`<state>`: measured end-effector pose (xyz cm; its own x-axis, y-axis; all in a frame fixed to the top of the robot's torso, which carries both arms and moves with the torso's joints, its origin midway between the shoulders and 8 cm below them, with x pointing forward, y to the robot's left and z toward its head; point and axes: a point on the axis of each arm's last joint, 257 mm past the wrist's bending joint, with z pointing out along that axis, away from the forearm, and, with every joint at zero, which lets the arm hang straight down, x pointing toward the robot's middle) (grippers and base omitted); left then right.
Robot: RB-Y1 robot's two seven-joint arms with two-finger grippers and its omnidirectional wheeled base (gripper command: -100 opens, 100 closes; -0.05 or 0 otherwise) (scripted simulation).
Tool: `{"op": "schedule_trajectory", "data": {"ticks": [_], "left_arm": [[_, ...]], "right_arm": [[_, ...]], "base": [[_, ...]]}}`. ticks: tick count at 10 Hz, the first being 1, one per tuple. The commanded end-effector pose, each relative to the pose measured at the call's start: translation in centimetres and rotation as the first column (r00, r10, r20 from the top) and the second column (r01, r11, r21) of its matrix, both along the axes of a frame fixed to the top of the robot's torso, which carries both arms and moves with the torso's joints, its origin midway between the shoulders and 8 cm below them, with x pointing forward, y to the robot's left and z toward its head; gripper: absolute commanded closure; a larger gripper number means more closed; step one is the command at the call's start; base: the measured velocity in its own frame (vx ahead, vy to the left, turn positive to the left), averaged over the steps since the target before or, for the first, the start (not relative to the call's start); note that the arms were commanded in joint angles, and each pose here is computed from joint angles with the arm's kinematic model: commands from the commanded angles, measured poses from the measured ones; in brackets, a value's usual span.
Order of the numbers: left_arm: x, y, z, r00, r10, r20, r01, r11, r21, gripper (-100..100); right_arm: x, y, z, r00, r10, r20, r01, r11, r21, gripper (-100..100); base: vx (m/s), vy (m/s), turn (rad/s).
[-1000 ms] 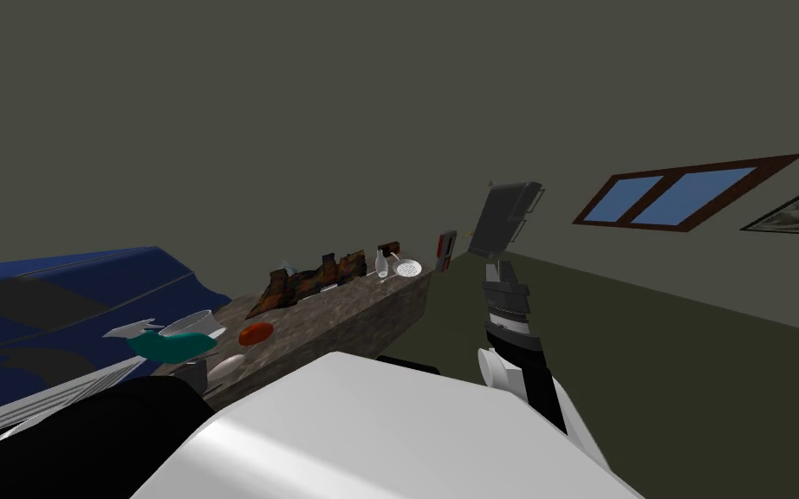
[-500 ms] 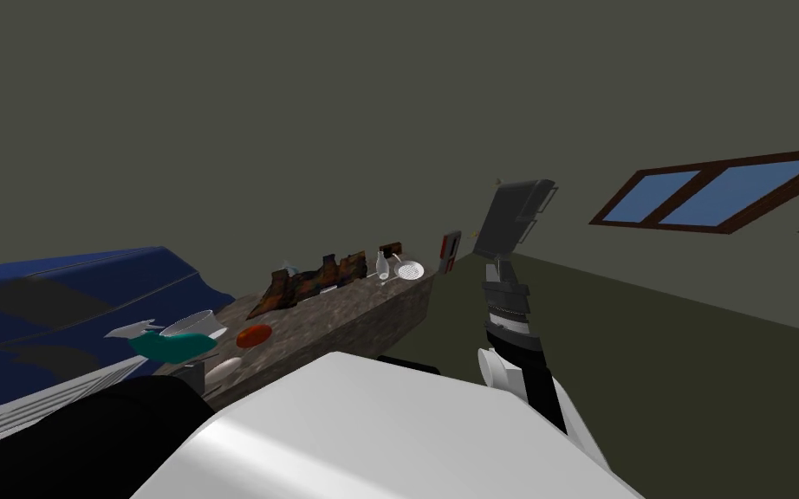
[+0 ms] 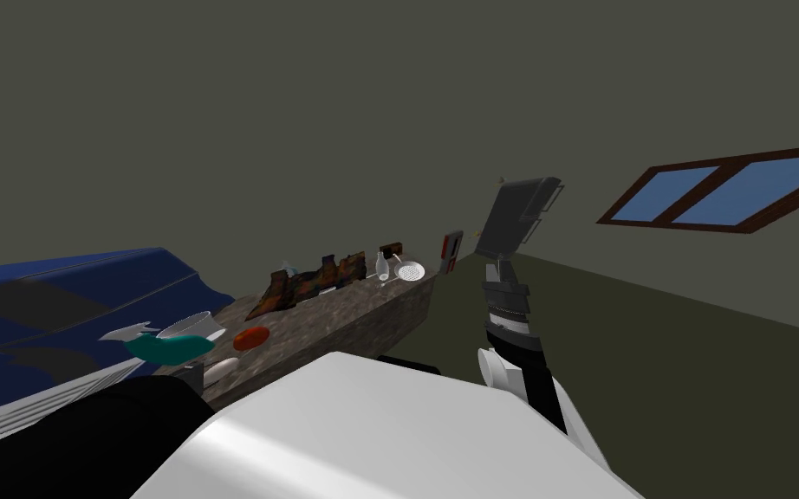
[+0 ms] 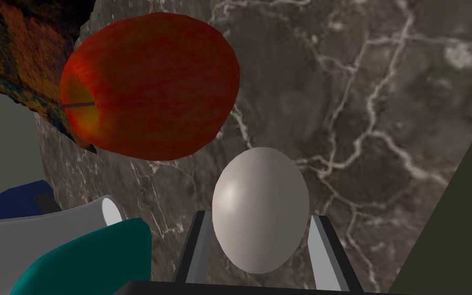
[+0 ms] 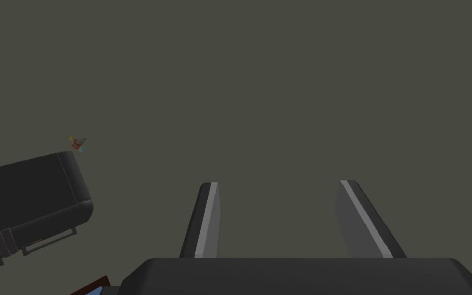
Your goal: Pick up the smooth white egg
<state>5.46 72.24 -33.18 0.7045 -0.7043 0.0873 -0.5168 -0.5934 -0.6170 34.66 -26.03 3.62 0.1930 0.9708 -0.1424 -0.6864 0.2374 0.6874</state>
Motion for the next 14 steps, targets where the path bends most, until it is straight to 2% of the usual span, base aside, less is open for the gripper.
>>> {"op": "schedule_trajectory", "data": {"ticks": [1, 3, 4, 5, 6, 7, 9, 10, 12, 13, 14], "left_arm": [[0.0, 0.0, 0.0, 1.000, 0.000, 0.000, 0.000, 1.000, 0.000, 100], [0.0, 0.0, 0.0, 1.000, 0.000, 0.000, 0.000, 1.000, 0.000, 100], [0.0, 0.0, 0.0, 1.000, 0.000, 0.000, 0.000, 1.000, 0.000, 0], [0.3, 0.1, 0.1, 1.000, 0.003, -0.020, -0.003, 1.000, 0.009, 100], [0.3, 0.1, 0.1, 1.000, 0.018, -0.012, -0.018, 1.000, 0.000, 100], [0.5, 0.2, 0.3, 0.999, 0.007, -0.039, -0.007, 1.000, 0.020, 100], [0.5, 0.2, 0.3, 0.999, 0.043, -0.021, -0.043, 0.999, -0.001, 100], [0.8, 0.2, 0.5, 0.998, 0.032, -0.044, -0.031, 0.999, 0.020, 100], [0.8, 0.2, 0.5, 0.997, 0.067, -0.027, -0.067, 0.998, 0.000, 100], [1.2, 0.2, 0.7, 0.997, 0.056, -0.048, -0.055, 0.998, 0.020, 100], [1.2, 0.2, 0.7, 0.996, 0.077, -0.037, -0.077, 0.997, 0.008, 100]], "right_arm": [[0.0, 0.0, 0.0, 1.000, 0.000, 0.000, 0.000, 1.000, 0.000, 0], [0.0, 0.0, 0.0, 1.000, 0.000, 0.000, 0.000, 1.000, 0.000, 0], [0.0, 0.0, 0.0, 1.000, 0.000, 0.000, 0.000, 1.000, 0.000, 0], [0.0, 0.0, 0.0, 1.000, 0.000, 0.000, 0.000, 1.000, 0.000, 0], [0.0, 0.0, 0.0, 1.000, 0.000, 0.000, 0.000, 1.000, 0.000, 0], [0.0, 0.0, 0.0, 1.000, 0.000, 0.000, 0.000, 1.000, 0.000, 0], [0.0, 0.0, 0.0, 1.000, 0.000, 0.000, 0.000, 1.000, 0.000, 0], [0.0, 0.0, 0.0, 1.000, 0.000, 0.000, 0.000, 1.000, 0.000, 0], [0.0, 0.0, 0.0, 1.000, 0.000, 0.000, 0.000, 1.000, 0.000, 0], [0.0, 0.0, 0.0, 1.000, 0.000, 0.000, 0.000, 1.000, 0.000, 0], [0.0, 0.0, 0.0, 1.000, 0.000, 0.000, 0.000, 1.000, 0.000, 0]], "base": [[0.000, 0.000, 0.000], [0.000, 0.000, 0.000], [0.000, 0.000, 0.000], [-0.081, 0.005, -0.147], [-0.100, 0.019, -0.117], [-0.124, 0.018, -0.142], [-0.076, 0.012, -0.027], [-0.068, 0.006, -0.143], [-0.055, 0.010, -0.039], [-0.079, 0.002, -0.097], [-0.087, 0.006, -0.096]]}}
